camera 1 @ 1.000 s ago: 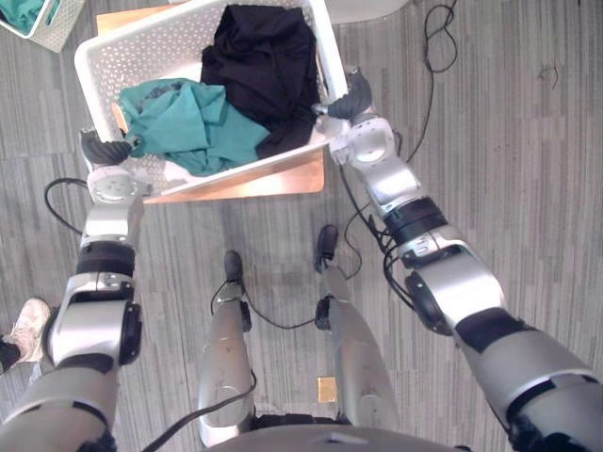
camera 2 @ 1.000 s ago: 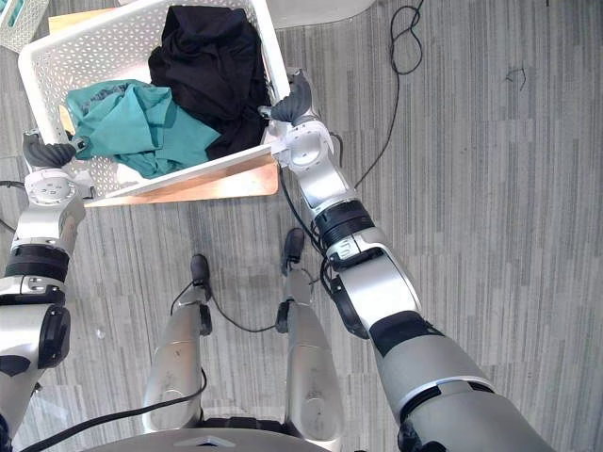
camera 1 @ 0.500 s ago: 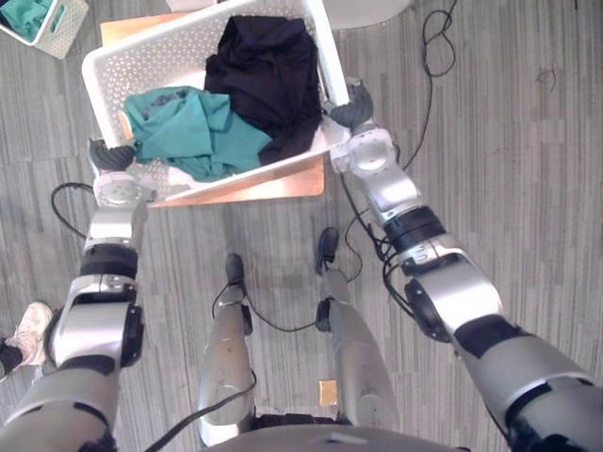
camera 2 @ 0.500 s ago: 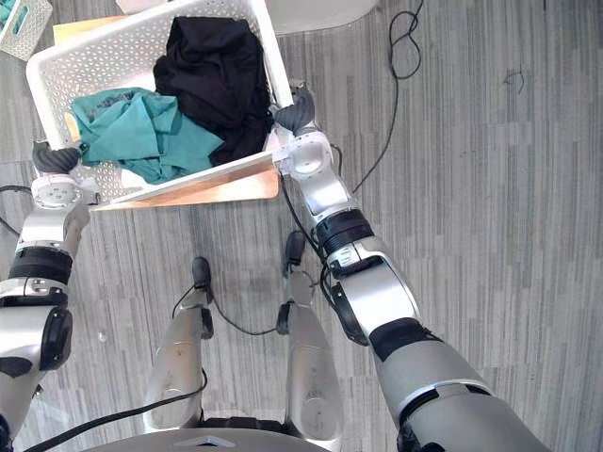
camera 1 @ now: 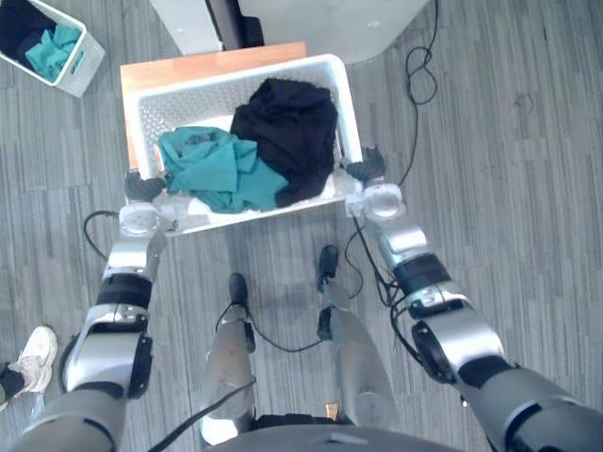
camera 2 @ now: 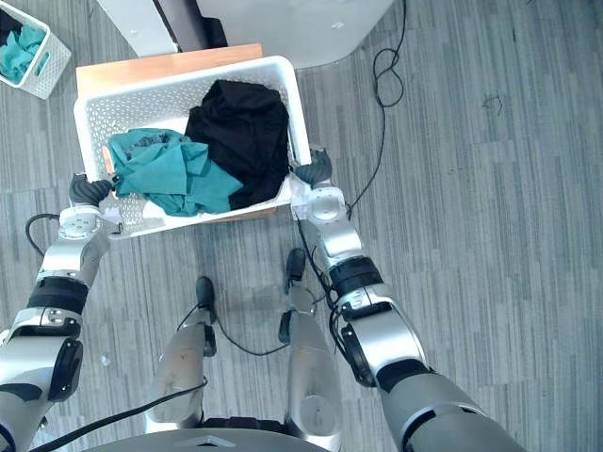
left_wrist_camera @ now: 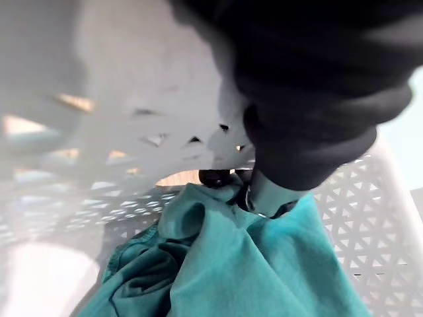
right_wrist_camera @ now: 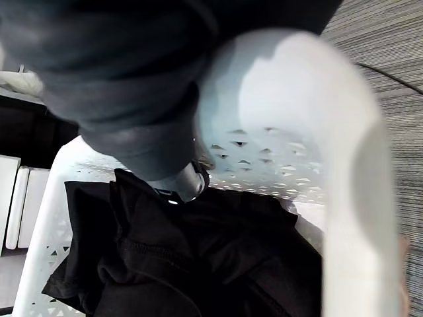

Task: Pick up the laundry basket with both hands and put the clothes into the washing machine.

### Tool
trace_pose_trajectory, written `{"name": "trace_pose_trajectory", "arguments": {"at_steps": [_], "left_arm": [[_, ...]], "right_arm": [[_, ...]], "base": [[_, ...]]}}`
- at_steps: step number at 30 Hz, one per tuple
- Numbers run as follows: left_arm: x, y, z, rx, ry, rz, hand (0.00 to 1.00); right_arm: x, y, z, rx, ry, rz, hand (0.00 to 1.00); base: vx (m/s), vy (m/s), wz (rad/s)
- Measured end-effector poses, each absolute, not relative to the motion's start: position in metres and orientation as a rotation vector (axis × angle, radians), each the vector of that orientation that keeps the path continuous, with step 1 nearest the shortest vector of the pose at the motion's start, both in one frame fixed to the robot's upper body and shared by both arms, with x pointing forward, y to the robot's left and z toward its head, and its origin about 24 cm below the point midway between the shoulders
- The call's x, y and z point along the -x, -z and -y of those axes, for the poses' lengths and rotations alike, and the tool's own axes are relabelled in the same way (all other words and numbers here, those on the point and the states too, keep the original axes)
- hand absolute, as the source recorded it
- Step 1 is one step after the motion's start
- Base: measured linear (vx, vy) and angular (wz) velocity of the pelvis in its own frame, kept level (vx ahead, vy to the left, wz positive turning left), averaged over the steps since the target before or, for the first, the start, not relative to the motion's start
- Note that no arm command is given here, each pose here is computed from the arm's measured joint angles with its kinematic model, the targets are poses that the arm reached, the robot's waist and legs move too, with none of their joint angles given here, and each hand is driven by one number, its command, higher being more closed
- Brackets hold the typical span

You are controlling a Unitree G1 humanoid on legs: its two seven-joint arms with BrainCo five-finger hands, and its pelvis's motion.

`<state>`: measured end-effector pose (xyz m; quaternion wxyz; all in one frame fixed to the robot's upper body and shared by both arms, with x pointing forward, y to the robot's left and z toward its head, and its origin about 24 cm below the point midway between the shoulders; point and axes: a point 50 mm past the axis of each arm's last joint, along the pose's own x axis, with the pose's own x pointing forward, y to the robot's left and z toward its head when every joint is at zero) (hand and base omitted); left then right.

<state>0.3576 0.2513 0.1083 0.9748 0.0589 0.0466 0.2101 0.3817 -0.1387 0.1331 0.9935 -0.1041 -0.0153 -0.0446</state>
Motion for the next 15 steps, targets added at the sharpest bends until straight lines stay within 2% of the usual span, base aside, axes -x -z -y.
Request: {"name": "trace_pose_trajectory", "arguments": {"at_steps": [8,15], "left_arm": [[-0.323,-0.082,-0.245,-0.114,-0.314,-0.098,1.00],[-0.280,-0.015,-0.225,-0.013,-0.249,-0.288,1.00]], "right_arm": [[-0.342,-0.090,0.157,0.123,0.071,-0.032,1.00],[-0.310,-0.044,0.181,0.074,0.108,-0.174,1.00]], "base": [[0.02,0.016,-0.03],[0.04,0.047,-0.07]]}}
